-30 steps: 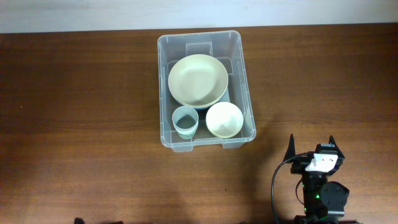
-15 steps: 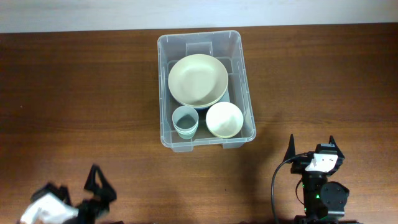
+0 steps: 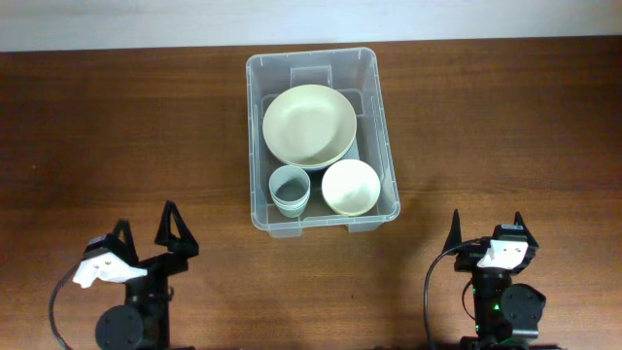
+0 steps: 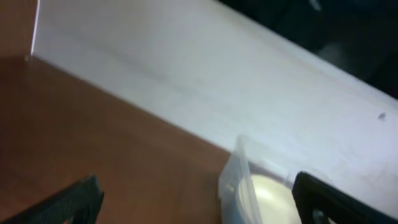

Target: Pack container

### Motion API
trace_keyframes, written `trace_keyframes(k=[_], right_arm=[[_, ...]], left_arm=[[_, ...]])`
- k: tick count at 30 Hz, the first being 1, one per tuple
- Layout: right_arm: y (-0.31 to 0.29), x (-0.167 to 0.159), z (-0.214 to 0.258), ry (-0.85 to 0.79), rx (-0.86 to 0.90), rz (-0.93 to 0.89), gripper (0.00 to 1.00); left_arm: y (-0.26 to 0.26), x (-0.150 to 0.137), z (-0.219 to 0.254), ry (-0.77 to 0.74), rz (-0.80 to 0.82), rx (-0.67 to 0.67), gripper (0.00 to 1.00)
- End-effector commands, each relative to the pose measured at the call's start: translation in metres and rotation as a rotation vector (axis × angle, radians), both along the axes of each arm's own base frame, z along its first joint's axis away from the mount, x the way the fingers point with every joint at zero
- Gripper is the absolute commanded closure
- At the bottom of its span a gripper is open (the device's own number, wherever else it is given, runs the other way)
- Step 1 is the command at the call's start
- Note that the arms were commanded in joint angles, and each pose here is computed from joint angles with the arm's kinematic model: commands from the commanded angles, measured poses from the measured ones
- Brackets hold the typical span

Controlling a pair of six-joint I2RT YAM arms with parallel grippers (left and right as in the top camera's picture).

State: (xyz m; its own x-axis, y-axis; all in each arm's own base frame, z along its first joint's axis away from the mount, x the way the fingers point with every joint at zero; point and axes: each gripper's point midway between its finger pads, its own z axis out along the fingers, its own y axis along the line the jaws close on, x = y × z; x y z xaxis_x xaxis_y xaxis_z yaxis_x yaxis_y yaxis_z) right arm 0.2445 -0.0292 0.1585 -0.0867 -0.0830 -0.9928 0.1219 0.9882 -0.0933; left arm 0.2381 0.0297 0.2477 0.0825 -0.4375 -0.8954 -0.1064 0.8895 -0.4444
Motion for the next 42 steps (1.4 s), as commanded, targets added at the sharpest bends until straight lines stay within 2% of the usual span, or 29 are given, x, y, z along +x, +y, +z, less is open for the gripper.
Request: trace_keyframes(k=[1,10,15,38,42], right_arm=[[0.002,0.0,-0.003,0.003,-0.009,0.011,0.01],[0.002,0.0,-0.003,0.003,-0.009,0.011,0.01],[0.002,0.0,-0.003,0.003,-0.009,0.011,0.01],[0.002,0.0,-0.003,0.003,-0.009,0.011,0.01],[0.002,0.0,-0.003,0.003,-0.009,0.011,0.01]], left_arm=[[-0.002,0.004,-0.003,-0.029,-0.005,0.131,0.01],[-0.014,0.008,-0.004,-0.048,-0.015,0.556,0.01],[-0.022,0.007,0.002,-0.084,-0.023,0.694,0.01],[-0.019,0.006,-0.035,-0.055,-0.011,0.696,0.01],[0.011,0.001,-0.033,-0.037,0.143,0.498,0.01]])
